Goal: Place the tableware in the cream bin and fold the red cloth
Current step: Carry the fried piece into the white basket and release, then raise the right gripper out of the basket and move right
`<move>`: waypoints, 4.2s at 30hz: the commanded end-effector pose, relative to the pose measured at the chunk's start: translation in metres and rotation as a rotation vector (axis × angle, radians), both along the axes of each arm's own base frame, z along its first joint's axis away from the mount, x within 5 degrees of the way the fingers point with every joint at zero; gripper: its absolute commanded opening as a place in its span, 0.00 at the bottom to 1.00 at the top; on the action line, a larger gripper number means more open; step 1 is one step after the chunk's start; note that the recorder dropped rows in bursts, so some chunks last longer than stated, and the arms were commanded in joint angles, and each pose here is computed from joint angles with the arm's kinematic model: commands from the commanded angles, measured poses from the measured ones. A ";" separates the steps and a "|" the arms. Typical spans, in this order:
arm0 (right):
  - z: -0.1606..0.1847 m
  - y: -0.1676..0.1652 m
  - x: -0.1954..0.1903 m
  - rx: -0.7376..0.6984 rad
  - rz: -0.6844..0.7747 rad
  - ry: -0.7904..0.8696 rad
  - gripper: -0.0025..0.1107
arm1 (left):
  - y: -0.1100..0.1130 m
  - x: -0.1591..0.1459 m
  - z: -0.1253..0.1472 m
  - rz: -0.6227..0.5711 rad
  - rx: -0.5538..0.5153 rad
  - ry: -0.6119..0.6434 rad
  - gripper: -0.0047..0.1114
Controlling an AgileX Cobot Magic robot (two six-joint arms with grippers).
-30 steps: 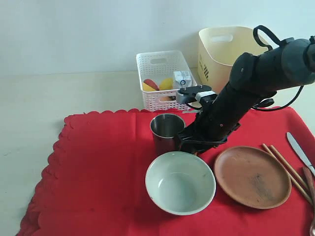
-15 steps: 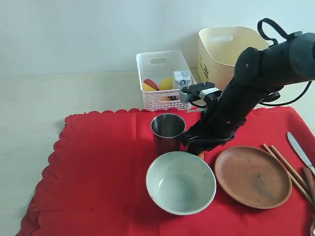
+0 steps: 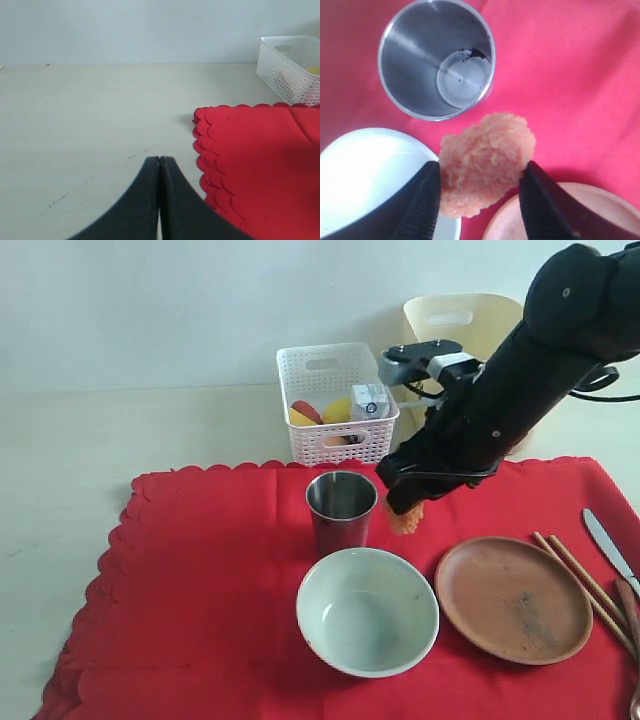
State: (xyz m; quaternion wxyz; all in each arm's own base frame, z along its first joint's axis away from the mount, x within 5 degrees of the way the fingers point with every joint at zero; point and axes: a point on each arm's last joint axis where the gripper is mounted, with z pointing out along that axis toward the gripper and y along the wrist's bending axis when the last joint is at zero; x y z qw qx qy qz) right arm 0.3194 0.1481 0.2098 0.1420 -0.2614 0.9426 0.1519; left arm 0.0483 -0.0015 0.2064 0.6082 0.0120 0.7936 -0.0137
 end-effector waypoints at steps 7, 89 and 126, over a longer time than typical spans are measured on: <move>0.059 -0.009 -0.022 0.055 -0.024 -0.118 0.02 | 0.000 0.000 0.000 0.000 -0.004 -0.014 0.04; 0.007 0.061 0.192 0.011 0.032 -0.435 0.62 | 0.000 0.000 0.000 0.000 -0.004 -0.014 0.04; 0.137 -0.011 0.038 -0.164 -0.072 -0.251 0.59 | 0.000 0.000 0.000 0.000 -0.004 -0.014 0.04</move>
